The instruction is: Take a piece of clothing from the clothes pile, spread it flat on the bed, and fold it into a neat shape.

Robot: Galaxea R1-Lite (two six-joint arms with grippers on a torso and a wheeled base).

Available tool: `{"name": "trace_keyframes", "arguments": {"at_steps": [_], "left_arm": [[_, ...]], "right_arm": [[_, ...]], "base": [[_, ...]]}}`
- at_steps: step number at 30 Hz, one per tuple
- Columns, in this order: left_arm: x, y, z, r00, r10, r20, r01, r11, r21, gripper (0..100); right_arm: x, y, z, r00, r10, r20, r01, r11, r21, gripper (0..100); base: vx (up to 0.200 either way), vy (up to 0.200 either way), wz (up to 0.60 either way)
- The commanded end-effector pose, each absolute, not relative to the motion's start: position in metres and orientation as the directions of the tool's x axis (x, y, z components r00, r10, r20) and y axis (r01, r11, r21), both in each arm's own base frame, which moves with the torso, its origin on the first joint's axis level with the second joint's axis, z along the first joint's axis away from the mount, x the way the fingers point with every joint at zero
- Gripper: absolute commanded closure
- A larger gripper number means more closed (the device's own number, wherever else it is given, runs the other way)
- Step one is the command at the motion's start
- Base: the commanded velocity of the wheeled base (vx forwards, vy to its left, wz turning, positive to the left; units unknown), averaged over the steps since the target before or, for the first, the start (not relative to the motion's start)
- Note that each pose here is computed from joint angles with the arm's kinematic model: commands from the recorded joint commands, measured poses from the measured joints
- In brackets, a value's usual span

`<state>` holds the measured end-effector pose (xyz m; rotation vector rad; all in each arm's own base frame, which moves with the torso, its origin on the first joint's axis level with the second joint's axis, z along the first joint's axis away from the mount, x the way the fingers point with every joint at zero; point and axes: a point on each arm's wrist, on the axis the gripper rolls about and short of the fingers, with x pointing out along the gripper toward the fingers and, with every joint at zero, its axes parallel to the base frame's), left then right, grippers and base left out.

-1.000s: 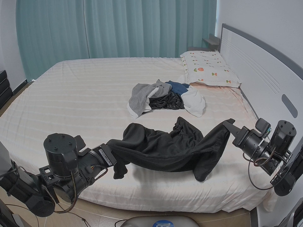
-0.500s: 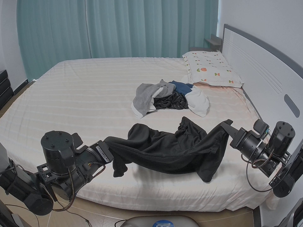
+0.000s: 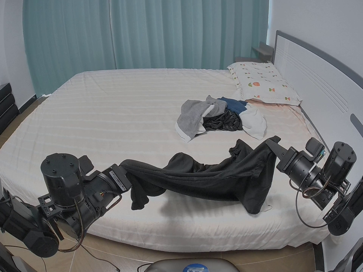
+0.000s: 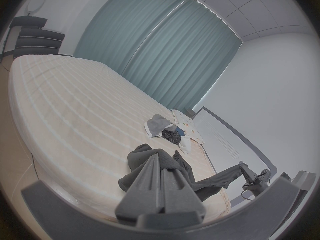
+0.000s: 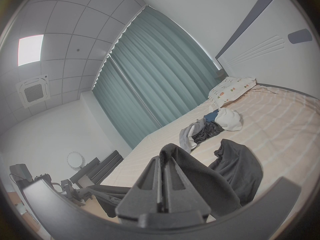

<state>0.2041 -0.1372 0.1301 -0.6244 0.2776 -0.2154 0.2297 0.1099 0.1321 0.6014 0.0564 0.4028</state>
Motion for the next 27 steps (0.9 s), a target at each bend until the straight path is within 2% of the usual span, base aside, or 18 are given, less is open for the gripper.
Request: {"name": "trace_keyframes", "arguments": {"at_steps": [1, 27], "left_arm": [[0.2026, -0.1366, 0.1289, 0.939, -0.281, -0.196, 0.113, 0.794, -0.597, 100], [0.1984, -0.1364, 0.1297, 0.936, -0.289, -0.201, 0.122, 0.801, -0.586, 100]], "right_arm": [[0.2288, 0.1090, 0.1366, 0.920, 0.382, 0.089, -0.363, 0.744, 0.561, 100], [0.2310, 0.1114, 0.1370, 0.918, 0.386, 0.093, -0.369, 0.742, 0.560, 100]], "base": [[0.000, 0.200, 0.00], [0.000, 0.200, 0.00]]}}
